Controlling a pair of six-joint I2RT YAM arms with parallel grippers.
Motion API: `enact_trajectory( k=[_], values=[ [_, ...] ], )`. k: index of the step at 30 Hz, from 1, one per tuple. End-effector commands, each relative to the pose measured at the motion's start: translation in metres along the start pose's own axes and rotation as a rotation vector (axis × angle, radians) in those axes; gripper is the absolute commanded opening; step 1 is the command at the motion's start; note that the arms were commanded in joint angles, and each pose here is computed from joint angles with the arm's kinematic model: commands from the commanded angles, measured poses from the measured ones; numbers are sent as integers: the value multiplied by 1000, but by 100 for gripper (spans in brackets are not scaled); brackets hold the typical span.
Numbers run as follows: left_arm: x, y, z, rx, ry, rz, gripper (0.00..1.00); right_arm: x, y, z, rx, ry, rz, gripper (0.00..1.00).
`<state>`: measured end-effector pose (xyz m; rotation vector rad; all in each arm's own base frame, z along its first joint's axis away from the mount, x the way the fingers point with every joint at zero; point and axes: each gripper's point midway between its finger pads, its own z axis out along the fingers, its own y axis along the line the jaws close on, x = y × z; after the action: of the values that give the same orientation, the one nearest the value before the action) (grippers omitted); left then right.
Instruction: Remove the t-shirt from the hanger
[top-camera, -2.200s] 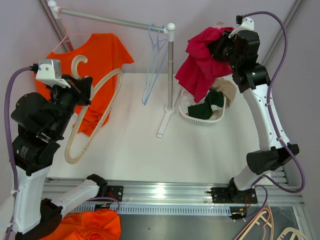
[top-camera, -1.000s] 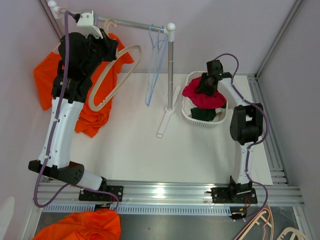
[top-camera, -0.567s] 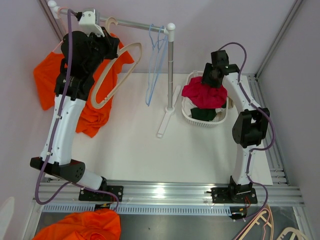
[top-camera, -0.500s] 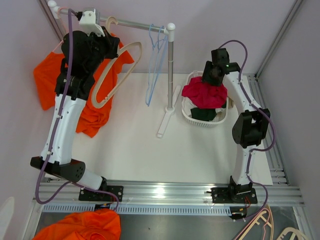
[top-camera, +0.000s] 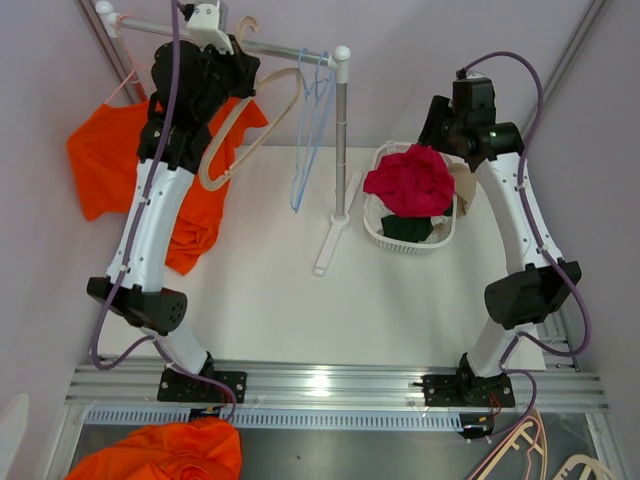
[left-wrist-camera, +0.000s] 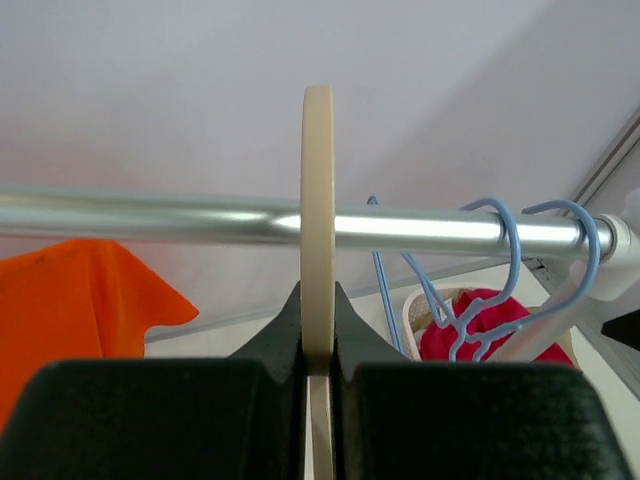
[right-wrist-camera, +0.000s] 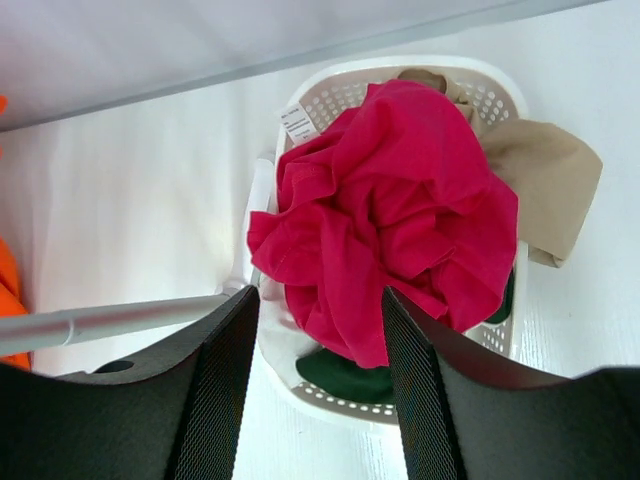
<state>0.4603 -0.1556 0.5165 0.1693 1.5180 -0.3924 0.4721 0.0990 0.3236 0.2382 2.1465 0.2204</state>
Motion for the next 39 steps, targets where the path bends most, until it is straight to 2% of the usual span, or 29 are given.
enact_trajectory(
  k=[1,9,19,23,25,26,27,28,29,31,35,36,37,39],
  values=[
    [-32,-20,6,50,-89,49,1,-13,7,-24,-44,-59,-20,57],
    [-17,-35,25,76,-54,47,1,-11,6,-33,-56,-63,-27,58],
    [6,-43,7,141,35,85,1,-3,15,-31,-107,-49,-9,58],
    [10,-55,0,218,60,115,2,-1,16,-34,-119,-50,-10,58],
    [11,-55,-2,221,69,115,10,-2,16,-36,-121,-54,-10,58],
    [8,-55,-6,223,63,116,20,-2,18,-38,-126,-56,-12,58],
    [7,-57,-7,235,62,123,20,-2,17,-38,-127,-55,-10,58],
    [5,-58,-9,238,60,124,25,-2,18,-40,-130,-57,-9,58],
    [4,-57,-11,232,58,124,43,-3,18,-41,-132,-60,-9,58],
    [-3,-52,-16,201,44,128,64,-2,18,-41,-134,-59,-9,59],
    [-27,-40,-32,178,-3,130,70,-2,20,-43,-142,-59,-9,58],
    [-32,-37,-38,186,-9,125,73,-4,20,-43,-145,-63,-9,58],
    [-42,-29,-43,199,-25,128,81,-3,22,-44,-154,-60,-9,58],
    [-46,-17,-50,191,-19,122,88,-3,26,-46,-181,-54,-17,59]
  ],
)
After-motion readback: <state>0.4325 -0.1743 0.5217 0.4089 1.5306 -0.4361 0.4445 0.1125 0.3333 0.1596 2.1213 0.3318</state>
